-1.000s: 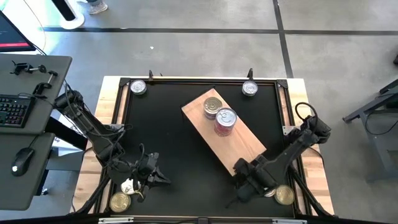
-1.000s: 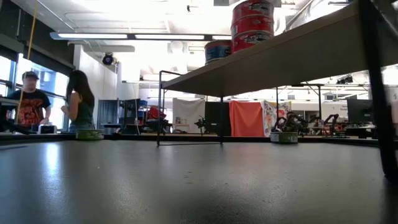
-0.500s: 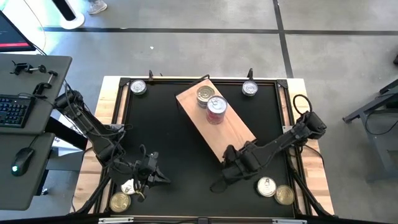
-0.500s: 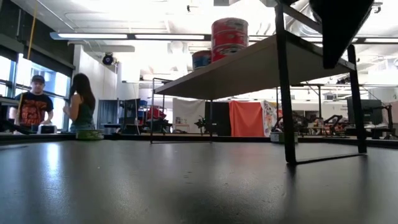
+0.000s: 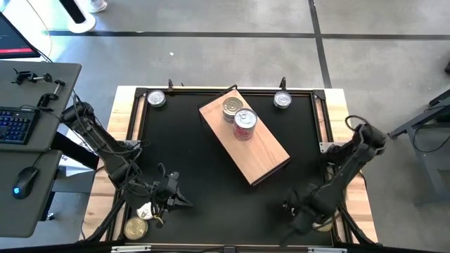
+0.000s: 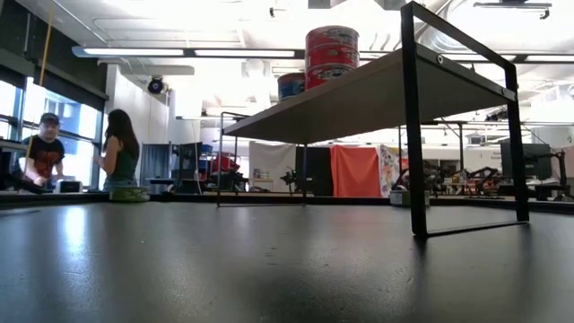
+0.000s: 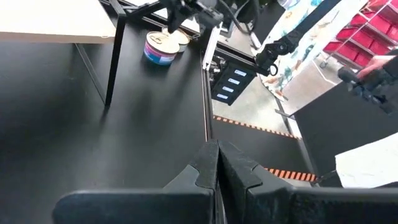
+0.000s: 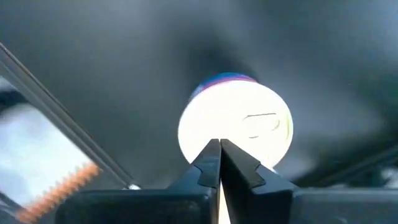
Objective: Stack canned seafood by type on shelf
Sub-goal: Stack the blue tuna can on top of blue tuna can on the shelf
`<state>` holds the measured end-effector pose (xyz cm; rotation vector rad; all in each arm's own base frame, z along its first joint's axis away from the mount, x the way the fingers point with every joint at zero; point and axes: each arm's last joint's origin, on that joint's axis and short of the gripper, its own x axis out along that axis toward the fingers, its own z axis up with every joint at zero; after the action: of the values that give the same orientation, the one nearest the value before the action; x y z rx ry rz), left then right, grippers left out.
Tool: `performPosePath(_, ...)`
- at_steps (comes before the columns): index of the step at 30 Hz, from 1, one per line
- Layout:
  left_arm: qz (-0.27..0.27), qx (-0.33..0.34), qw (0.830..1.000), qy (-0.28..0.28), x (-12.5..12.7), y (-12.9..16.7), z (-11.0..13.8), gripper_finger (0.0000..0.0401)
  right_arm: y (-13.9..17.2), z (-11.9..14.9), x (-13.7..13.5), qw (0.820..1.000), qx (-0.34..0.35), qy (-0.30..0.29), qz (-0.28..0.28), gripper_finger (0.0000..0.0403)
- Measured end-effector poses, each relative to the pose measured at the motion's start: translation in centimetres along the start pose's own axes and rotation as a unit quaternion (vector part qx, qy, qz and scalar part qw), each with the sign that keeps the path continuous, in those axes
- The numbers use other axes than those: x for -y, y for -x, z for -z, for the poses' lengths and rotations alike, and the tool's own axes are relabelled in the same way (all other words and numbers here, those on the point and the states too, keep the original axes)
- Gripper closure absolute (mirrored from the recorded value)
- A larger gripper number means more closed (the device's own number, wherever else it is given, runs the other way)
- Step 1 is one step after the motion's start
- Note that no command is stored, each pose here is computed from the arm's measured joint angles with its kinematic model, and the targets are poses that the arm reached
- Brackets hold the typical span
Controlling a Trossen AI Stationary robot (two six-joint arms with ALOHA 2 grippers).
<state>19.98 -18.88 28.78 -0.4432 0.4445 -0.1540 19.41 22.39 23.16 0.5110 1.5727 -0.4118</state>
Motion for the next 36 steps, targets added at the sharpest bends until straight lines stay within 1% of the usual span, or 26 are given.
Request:
performPosePath(2,0.007,0.01,1.0,0.007,0.2,0.0,-0.2,0.0401,0.1,0.8,0.5,0.999,0.015,-0.032,-0.021,0.0403)
performPosePath(4,0.028,0.034,0.999,0.013,0.7,-0.3,-0.5,0.0401,-0.6,1.5,1.0,0.998,0.01,-0.057,-0.013,0.0403)
performPosePath(6,0.057,0.049,0.997,-0.016,1.3,-0.8,-0.6,0.0401,-1.3,2.1,1.3,0.998,-0.006,-0.07,-0.002,0.0403)
performPosePath(8,0.076,0.058,0.994,-0.045,1.9,-1.7,-0.2,0.0401,-1.8,2.5,1.3,0.997,-0.007,-0.081,-0.011,0.0403)
performPosePath(12,0.066,0.044,0.995,-0.064,2.0,-4.2,1.8,0.0401,-3.0,2.6,1.3,0.995,-0.017,-0.1,-0.017,0.0403)
performPosePath(16,0.04,0.014,0.997,-0.06,1.6,-6.6,4.1,0.0401,-4.0,2.4,1.2,0.993,-0.022,-0.116,-0.006,0.0403)
performPosePath(18,0.032,0.006,0.998,-0.052,1.4,-7.4,4.9,0.0401,-4.6,2.2,0.9,0.992,-0.021,-0.12,-0.014,0.0403)
performPosePath(21,0.029,0.0,0.999,-0.045,1.3,-8.1,5.6,0.0401,-5.5,1.7,0.3,0.99,-0.021,-0.135,-0.02,0.0403)
performPosePath(25,0.031,-0.002,0.999,-0.045,1.3,-8.2,5.8,0.0401,-6.5,0.8,-1.1,0.99,-0.013,-0.139,-0.022,0.0403)
performPosePath(28,0.032,0.0,0.998,-0.048,1.4,-8.0,5.6,0.0401,-6.4,-0.2,-2.6,0.989,0.025,-0.137,-0.04,0.0403)
performPosePath(32,0.032,0.001,0.998,-0.061,1.4,-8.0,5.6,0.0401,-5.7,-2.5,-4.6,0.984,0.095,-0.138,-0.061,0.0403)
performPosePath(36,0.026,-0.006,0.997,-0.066,1.2,-8.0,5.6,0.0401,-5.9,-5.3,-6.6,0.982,0.123,-0.124,-0.067,0.0403)
